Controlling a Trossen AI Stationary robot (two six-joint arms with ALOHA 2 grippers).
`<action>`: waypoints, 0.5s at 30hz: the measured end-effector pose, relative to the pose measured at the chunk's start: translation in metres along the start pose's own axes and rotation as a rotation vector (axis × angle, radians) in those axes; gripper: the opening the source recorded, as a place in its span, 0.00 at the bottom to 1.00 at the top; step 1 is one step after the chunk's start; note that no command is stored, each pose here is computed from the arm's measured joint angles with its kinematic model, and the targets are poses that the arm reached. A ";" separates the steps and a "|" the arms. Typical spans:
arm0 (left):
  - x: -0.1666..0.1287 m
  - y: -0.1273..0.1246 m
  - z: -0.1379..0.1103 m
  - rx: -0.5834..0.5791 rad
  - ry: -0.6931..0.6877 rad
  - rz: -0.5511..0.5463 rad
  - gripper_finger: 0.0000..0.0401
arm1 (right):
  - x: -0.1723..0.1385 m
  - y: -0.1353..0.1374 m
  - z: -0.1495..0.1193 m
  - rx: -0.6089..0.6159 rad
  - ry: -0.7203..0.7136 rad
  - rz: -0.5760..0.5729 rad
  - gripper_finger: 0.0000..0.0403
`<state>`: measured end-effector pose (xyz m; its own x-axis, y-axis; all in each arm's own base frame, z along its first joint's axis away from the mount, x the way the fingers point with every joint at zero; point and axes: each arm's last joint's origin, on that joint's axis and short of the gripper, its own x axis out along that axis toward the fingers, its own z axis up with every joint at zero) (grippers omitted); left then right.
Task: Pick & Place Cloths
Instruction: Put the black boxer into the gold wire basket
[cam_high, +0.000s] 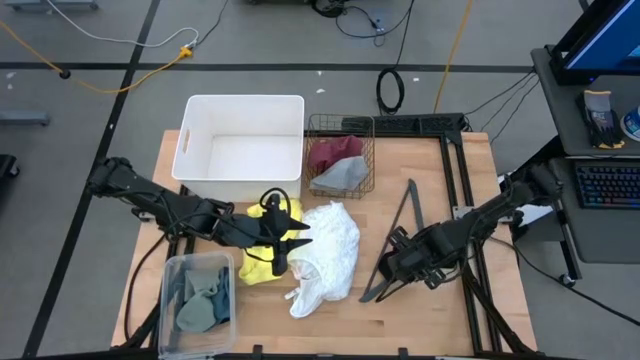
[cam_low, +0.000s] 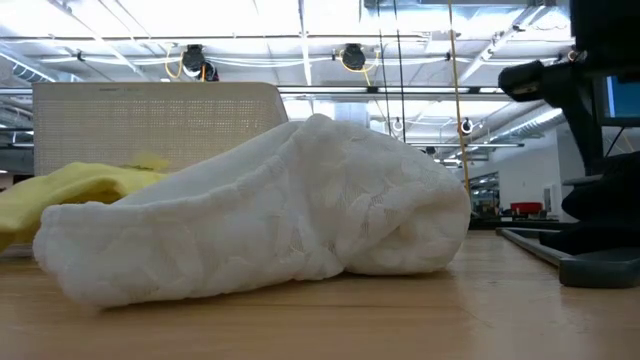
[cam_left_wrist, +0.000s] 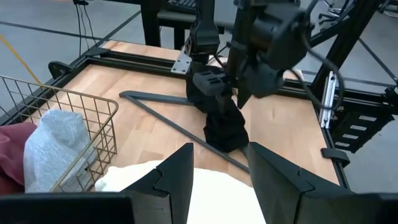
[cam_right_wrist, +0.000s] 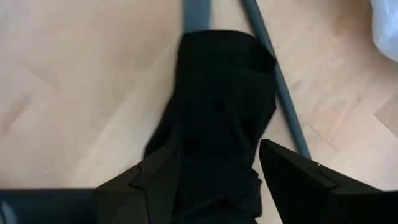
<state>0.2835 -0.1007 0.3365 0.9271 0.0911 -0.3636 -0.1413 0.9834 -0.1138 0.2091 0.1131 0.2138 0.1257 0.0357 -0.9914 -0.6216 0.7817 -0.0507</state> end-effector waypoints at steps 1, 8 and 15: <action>0.000 0.000 0.000 -0.001 -0.001 0.000 0.38 | 0.002 -0.001 0.000 0.000 0.018 -0.015 0.53; 0.000 0.000 0.000 -0.014 0.000 -0.001 0.38 | 0.025 -0.002 -0.003 0.003 0.112 -0.006 0.53; 0.000 0.000 0.000 -0.014 0.000 -0.001 0.38 | 0.041 0.000 -0.013 0.059 0.172 -0.003 0.47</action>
<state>0.2835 -0.1008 0.3366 0.9272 0.0897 -0.3636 -0.1448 0.9812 -0.1272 0.2043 0.1071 0.1717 -0.0097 -0.0696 -0.9975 -0.5746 0.8168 -0.0514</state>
